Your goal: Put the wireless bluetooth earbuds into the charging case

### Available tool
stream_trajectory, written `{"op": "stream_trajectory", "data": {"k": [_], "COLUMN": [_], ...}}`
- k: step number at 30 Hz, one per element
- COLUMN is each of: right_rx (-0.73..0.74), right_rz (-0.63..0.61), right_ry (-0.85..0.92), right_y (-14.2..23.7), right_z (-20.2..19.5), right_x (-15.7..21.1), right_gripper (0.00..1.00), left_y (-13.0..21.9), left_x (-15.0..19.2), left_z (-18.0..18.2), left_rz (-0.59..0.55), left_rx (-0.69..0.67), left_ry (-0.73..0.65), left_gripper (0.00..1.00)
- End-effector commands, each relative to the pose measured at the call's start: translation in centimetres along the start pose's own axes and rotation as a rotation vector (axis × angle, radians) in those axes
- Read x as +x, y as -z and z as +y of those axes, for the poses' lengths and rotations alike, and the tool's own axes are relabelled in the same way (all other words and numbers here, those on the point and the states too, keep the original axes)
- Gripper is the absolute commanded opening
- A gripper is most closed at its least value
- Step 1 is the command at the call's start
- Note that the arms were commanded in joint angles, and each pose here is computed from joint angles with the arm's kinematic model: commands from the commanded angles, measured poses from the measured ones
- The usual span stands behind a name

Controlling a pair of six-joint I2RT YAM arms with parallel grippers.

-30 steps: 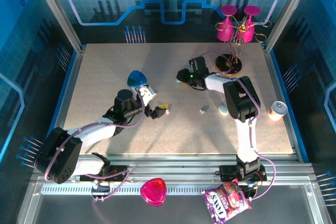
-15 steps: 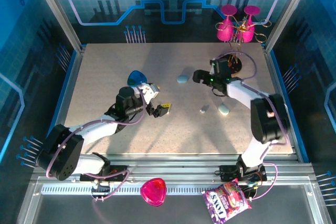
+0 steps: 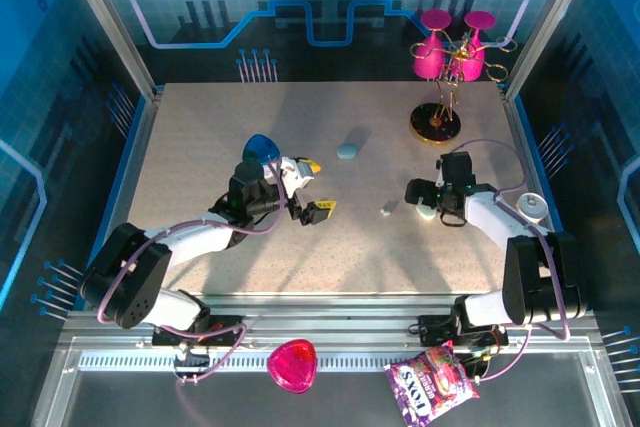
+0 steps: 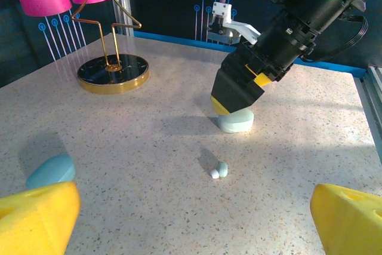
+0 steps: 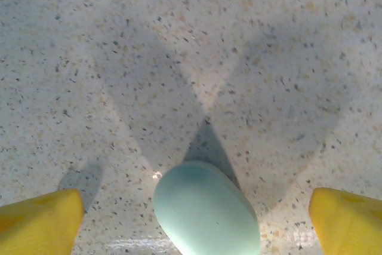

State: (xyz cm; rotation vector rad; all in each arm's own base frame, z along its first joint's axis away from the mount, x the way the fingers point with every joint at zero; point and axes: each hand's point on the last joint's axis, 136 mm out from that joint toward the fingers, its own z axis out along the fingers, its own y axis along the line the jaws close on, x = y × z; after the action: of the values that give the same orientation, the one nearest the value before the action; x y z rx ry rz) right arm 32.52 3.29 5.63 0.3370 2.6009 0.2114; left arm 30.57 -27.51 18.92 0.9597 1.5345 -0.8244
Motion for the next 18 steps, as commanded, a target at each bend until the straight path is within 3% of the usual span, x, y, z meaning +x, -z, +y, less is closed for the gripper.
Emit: {"op": "stream_trajectory", "data": {"k": [1,10,18], "right_rx": [-0.034,-0.090,-0.078], "right_rz": [0.051,0.056,0.076], "right_ry": [-0.043,-0.006,0.067], "right_y": [-0.3,-1.3,-1.0], "right_z": [-0.1,1.6,2.8], "right_x": [1.7,2.8,4.5], "right_gripper": [0.95,0.91,0.78], "left_y": [-0.5,-0.3,-0.2], "left_x": [-1.7,-1.2,-1.1], "left_z": [-0.6,-0.6,-0.5], "left_rz": [-0.048,-0.043,-0.044], "left_rx": [0.044,0.037,0.026], "left_ry": [-0.018,-0.016,-0.016], "left_gripper": [0.99,0.99,0.99]}}
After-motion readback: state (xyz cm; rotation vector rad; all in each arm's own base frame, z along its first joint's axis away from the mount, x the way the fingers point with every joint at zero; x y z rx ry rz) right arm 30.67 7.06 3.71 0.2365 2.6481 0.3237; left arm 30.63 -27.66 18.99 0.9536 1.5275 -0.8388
